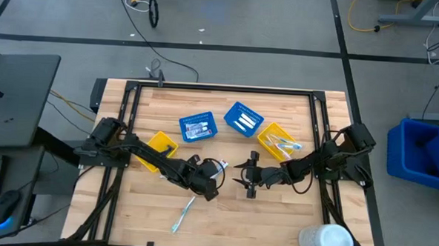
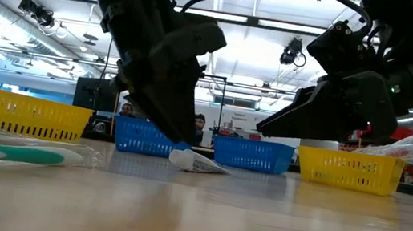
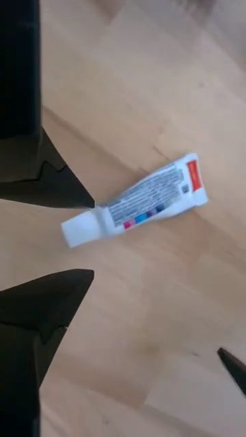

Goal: Pick & Place Travel size toiletries
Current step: Put the white toothpaste into the left blue bin

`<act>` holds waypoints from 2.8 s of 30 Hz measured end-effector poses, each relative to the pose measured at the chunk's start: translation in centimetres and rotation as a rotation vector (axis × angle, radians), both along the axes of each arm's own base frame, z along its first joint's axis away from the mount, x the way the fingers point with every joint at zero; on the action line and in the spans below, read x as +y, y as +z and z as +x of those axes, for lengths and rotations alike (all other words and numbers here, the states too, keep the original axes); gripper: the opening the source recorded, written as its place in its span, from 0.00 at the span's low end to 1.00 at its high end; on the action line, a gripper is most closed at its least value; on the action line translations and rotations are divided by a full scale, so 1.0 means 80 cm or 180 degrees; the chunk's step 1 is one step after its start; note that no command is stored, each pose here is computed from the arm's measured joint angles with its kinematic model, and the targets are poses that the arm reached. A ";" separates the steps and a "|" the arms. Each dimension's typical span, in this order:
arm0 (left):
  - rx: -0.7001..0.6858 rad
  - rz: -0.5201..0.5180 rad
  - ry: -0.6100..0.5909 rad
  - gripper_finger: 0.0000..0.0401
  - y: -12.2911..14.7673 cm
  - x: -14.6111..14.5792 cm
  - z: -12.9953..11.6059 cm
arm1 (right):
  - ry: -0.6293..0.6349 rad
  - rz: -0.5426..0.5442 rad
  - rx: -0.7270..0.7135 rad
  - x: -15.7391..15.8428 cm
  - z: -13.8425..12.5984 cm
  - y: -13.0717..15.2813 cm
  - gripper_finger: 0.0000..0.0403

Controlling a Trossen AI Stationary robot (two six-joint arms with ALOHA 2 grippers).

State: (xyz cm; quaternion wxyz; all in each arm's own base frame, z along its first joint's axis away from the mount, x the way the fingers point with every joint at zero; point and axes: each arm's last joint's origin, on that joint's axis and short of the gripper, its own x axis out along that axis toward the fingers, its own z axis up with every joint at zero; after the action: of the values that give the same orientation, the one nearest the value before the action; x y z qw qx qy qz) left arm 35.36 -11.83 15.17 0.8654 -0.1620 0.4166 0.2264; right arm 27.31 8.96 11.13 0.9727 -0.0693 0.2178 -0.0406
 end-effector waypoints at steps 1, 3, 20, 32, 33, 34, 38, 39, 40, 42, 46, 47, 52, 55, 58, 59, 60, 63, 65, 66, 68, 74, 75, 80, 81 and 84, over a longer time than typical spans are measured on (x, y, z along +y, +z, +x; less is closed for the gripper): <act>-0.0016 0.0036 0.0018 0.41 0.000 0.000 0.000 | 0.0001 -0.0001 0.0000 0.000 0.000 0.000 0.58; -0.0026 0.0043 0.0005 0.41 0.001 0.000 0.000 | 0.0001 -0.0001 0.0000 0.000 0.000 0.000 0.57; 0.0161 0.0074 0.0024 0.41 -0.033 0.005 0.008 | 0.0005 0.0001 0.0001 0.000 0.000 0.000 0.57; 0.0230 0.0114 -0.0107 0.31 -0.038 0.008 0.011 | 0.0007 0.0002 0.0003 0.000 0.000 0.000 0.55; 0.0231 0.0102 -0.0105 0.29 -0.038 0.008 0.011 | 0.0006 0.0002 0.0001 0.000 0.000 0.000 0.55; 0.0233 0.0089 -0.0100 0.26 -0.038 0.008 0.011 | 0.0006 0.0002 0.0002 0.000 0.000 0.000 0.54; 0.0223 0.0083 -0.0085 0.20 -0.038 0.008 0.011 | 0.0005 0.0001 0.0002 0.000 0.000 0.000 0.53; 0.0222 0.0082 -0.0081 0.19 -0.038 0.008 0.011 | 0.0005 0.0001 0.0003 0.000 0.000 0.000 0.53; 0.0222 0.0079 -0.0077 0.18 -0.038 0.008 0.011 | 0.0004 0.0001 0.0002 0.000 0.000 0.000 0.52; 0.0208 0.0051 -0.0019 0.19 -0.039 0.008 0.011 | 0.0004 0.0000 0.0003 0.000 0.000 0.000 0.52; 0.0200 -0.0024 0.0099 0.19 -0.036 0.009 0.009 | 0.0003 0.0000 0.0002 0.000 0.000 0.000 0.53; 0.0213 -0.0041 0.0121 0.18 -0.035 0.009 0.008 | 0.0002 0.0000 0.0002 0.000 0.000 0.000 0.54; 0.0264 0.0052 0.0336 0.17 -0.008 0.018 -0.007 | 0.0001 -0.0001 0.0002 0.000 0.000 0.000 0.55; 0.0335 0.0230 0.0583 0.17 0.020 0.032 -0.025 | 0.0001 -0.0001 0.0003 0.000 0.000 0.000 0.54; 0.0401 0.0346 0.0722 0.17 0.046 0.050 -0.041 | 0.0002 -0.0001 0.0004 0.000 0.000 0.000 0.52; 0.0383 0.0359 0.0725 0.17 0.056 0.057 -0.043 | 0.0001 -0.0002 0.0006 0.000 0.000 0.000 0.52; 0.0419 0.0395 0.0705 0.17 0.064 0.064 -0.047 | 0.0001 -0.0002 0.0004 0.000 0.000 0.000 0.52; 0.0539 0.0496 0.0691 0.17 0.079 0.091 -0.053 | 0.0002 0.0000 -0.0001 0.000 0.000 0.000 0.51; 0.0622 0.0524 0.0671 0.16 0.086 0.114 -0.054 | -0.0006 0.0001 -0.0006 -0.001 0.000 0.000 0.52; 0.0712 0.0526 0.0621 0.16 0.087 0.126 -0.056 | -0.0015 0.0000 -0.0002 -0.002 0.001 0.000 0.52; 0.0846 0.0516 0.0480 0.16 0.087 0.149 -0.054 | -0.0031 0.0000 0.0002 -0.004 0.001 0.000 0.53; 0.1164 0.0477 0.0169 0.17 0.084 0.202 -0.058 | -0.0023 0.0012 0.0008 -0.005 0.002 0.000 0.55; 0.1187 0.0440 0.0113 0.17 0.084 0.208 -0.059 | 0.0012 0.0031 0.0016 -0.005 0.002 0.000 0.55; 0.1235 0.0320 0.0054 0.17 0.070 0.226 -0.066 | 0.0075 0.0067 0.0029 -0.005 0.002 -0.001 0.55; 0.1268 0.0304 0.0064 0.17 0.065 0.227 -0.069 | 0.0075 0.0067 0.0029 -0.005 0.002 -0.001 0.54; 0.1297 0.0281 0.0104 0.19 0.056 0.228 -0.073 | 0.0075 0.0067 0.0028 -0.005 0.002 -0.001 0.52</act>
State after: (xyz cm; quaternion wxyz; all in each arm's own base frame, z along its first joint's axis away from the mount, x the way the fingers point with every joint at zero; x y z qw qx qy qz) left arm 29.52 6.43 19.67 0.7657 -0.0816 0.5700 0.2866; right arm 27.50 8.52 11.08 0.9728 -0.0618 0.2217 -0.0265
